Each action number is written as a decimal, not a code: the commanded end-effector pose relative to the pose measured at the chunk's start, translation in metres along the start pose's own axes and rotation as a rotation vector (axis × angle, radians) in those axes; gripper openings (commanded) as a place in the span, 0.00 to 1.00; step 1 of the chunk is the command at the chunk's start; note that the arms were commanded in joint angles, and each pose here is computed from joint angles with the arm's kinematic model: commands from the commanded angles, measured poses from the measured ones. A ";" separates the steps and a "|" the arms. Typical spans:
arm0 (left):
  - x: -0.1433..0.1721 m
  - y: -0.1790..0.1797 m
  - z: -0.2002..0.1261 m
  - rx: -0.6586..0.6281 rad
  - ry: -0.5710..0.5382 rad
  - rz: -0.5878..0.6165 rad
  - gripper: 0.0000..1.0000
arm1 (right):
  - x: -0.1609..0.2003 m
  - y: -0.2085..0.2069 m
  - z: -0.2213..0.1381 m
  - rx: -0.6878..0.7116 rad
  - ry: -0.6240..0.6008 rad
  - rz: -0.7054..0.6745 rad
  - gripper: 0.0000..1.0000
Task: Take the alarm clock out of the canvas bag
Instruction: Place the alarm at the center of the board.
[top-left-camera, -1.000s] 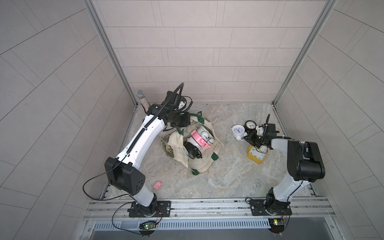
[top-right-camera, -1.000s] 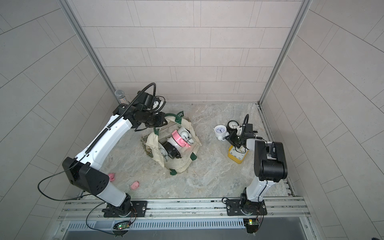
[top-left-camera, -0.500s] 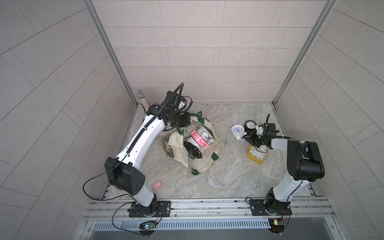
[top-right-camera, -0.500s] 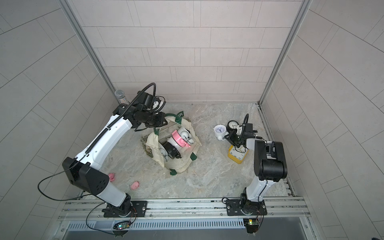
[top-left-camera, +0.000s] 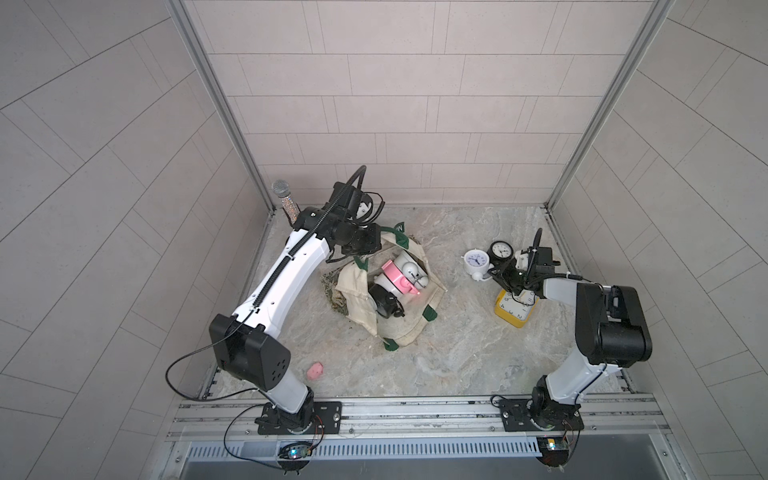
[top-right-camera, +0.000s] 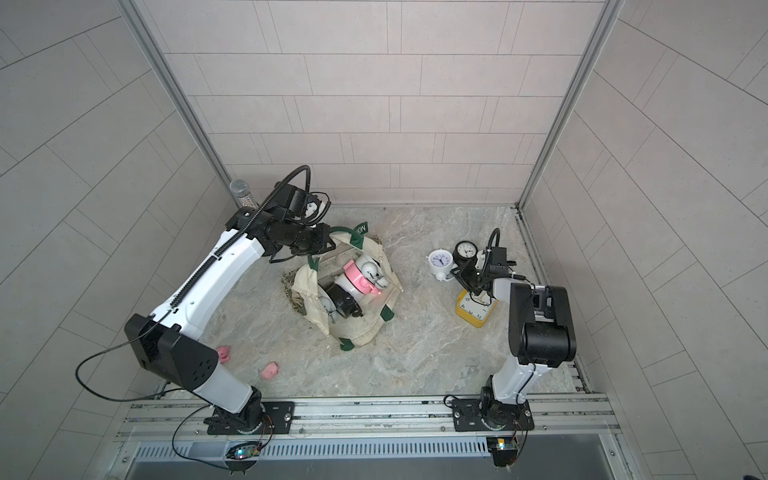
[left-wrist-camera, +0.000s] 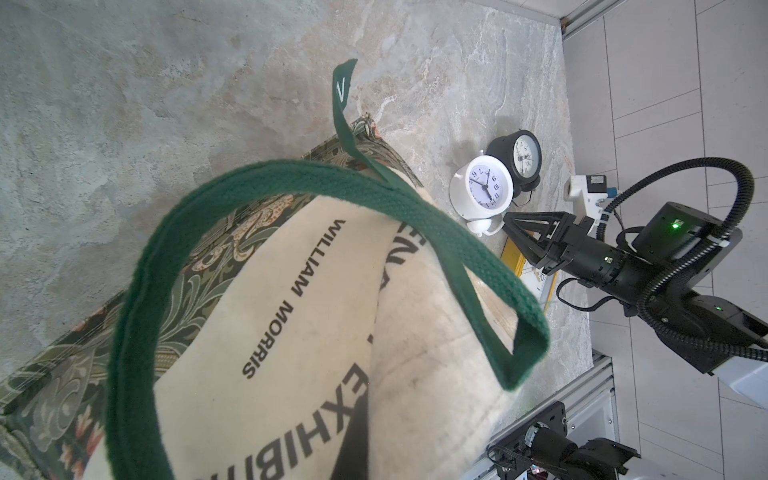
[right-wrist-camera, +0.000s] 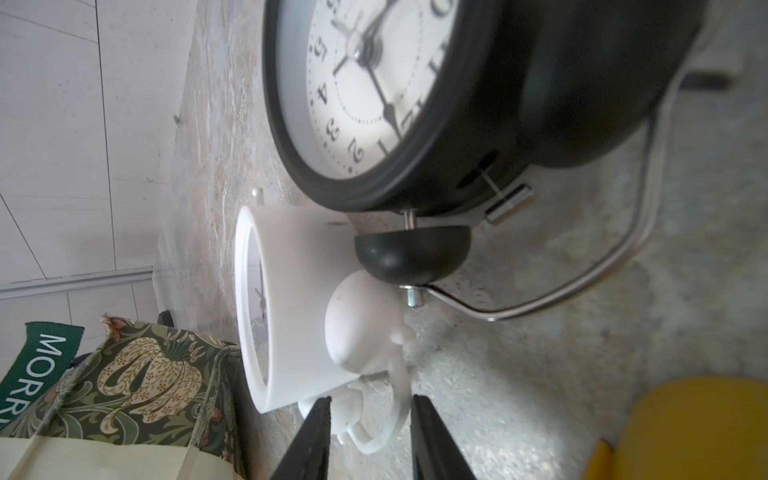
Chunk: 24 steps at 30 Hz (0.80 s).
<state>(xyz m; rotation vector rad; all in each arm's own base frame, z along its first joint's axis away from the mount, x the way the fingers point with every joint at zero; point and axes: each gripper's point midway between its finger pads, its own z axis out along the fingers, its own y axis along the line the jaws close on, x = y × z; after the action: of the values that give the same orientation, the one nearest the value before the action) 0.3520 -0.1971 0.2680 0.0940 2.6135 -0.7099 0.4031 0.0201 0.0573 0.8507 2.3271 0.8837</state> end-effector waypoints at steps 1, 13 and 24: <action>-0.014 -0.023 -0.022 0.081 -0.062 0.011 0.00 | -0.008 0.008 -0.016 0.013 -0.050 0.016 0.37; -0.015 -0.024 -0.022 0.087 -0.060 0.010 0.00 | -0.021 0.094 -0.080 -0.131 -0.173 -0.131 0.36; -0.012 -0.025 -0.021 0.092 -0.045 0.022 0.00 | 0.019 0.208 -0.143 -0.442 -0.214 -0.418 0.27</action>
<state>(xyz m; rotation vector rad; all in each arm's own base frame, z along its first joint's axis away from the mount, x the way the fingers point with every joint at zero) 0.3498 -0.1979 0.2696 0.0983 2.6202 -0.7199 0.3859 0.0844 0.2577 0.3841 2.0061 0.9754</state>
